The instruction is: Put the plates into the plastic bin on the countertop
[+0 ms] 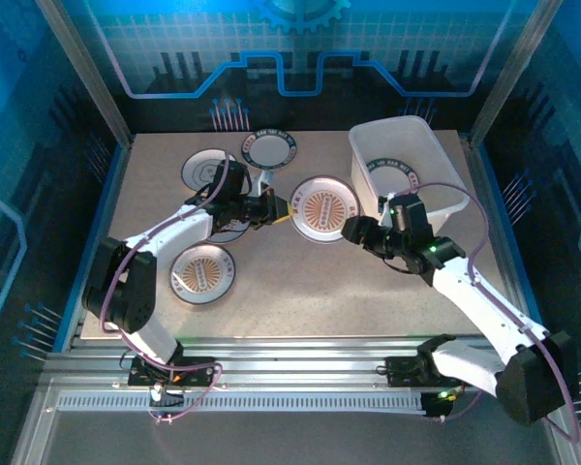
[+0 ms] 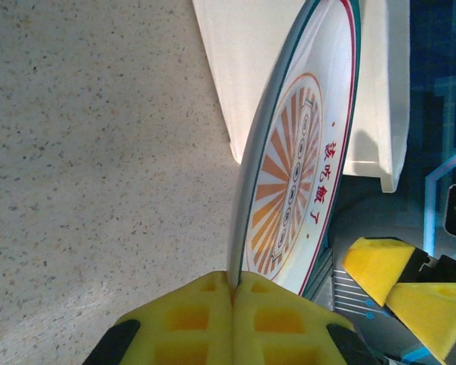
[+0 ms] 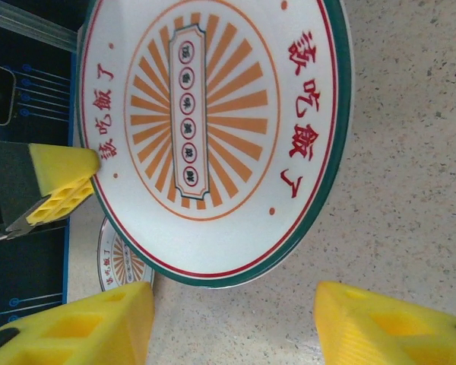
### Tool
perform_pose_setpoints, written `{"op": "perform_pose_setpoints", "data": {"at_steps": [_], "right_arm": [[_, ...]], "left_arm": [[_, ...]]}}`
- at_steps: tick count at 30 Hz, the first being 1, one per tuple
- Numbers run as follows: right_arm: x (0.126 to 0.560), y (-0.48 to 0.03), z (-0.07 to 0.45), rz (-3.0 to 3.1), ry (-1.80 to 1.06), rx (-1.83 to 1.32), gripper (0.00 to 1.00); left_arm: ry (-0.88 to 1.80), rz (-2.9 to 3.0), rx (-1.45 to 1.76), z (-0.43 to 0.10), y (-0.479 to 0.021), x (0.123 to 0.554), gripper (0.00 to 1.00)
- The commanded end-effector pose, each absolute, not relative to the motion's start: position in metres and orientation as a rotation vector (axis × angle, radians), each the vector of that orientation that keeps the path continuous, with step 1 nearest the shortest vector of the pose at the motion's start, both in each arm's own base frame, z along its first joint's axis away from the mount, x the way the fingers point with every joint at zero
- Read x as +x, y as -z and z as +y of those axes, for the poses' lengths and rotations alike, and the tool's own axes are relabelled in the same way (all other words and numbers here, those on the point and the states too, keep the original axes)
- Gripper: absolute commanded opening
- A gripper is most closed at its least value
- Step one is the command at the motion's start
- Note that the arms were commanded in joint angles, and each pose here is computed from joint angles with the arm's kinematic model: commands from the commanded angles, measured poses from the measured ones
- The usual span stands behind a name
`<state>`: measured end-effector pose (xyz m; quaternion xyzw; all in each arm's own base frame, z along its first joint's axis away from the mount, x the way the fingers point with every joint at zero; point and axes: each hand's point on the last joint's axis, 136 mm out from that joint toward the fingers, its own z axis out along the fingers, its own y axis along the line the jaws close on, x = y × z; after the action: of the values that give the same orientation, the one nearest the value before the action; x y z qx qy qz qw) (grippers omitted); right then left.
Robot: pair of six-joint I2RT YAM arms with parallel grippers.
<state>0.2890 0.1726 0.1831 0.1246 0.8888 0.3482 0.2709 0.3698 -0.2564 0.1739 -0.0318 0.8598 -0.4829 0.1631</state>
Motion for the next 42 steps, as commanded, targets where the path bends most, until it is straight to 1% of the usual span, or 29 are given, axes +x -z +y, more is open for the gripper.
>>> {"op": "perform_pose_setpoints", "data": {"at_steps": [1, 7, 15, 24, 28, 35, 42], "right_arm": [[0.294, -0.194, 0.173, 2.369, -0.930, 0.341, 0.58], [0.295, -0.185, 0.159, 2.346, -0.878, 0.436, 0.54], [0.308, -0.187, 0.159, 2.316, -0.891, 0.501, 0.46], [0.297, -0.197, 0.148, 2.311, -0.842, 0.504, 0.46], [0.291, -0.192, 0.140, 2.323, -0.808, 0.532, 0.45], [0.296, -0.188, 0.140, 2.327, -0.826, 0.570, 0.45], [0.305, -0.186, 0.141, 2.295, -0.842, 0.604, 0.39]], "left_arm": [[1.464, 2.364, -0.013, -0.267, -0.205, 0.370, 0.00], [1.483, 2.362, 0.008, -0.270, -0.210, 0.364, 0.00], [1.509, 2.361, 0.051, -0.281, -0.215, 0.354, 0.00], [1.485, 2.350, 0.043, -0.278, -0.220, 0.354, 0.00], [1.495, 2.340, 0.049, -0.280, -0.226, 0.354, 0.00], [1.501, 2.341, 0.081, -0.283, -0.232, 0.348, 0.00], [1.525, 2.335, 0.100, -0.288, -0.235, 0.344, 0.00]]}}
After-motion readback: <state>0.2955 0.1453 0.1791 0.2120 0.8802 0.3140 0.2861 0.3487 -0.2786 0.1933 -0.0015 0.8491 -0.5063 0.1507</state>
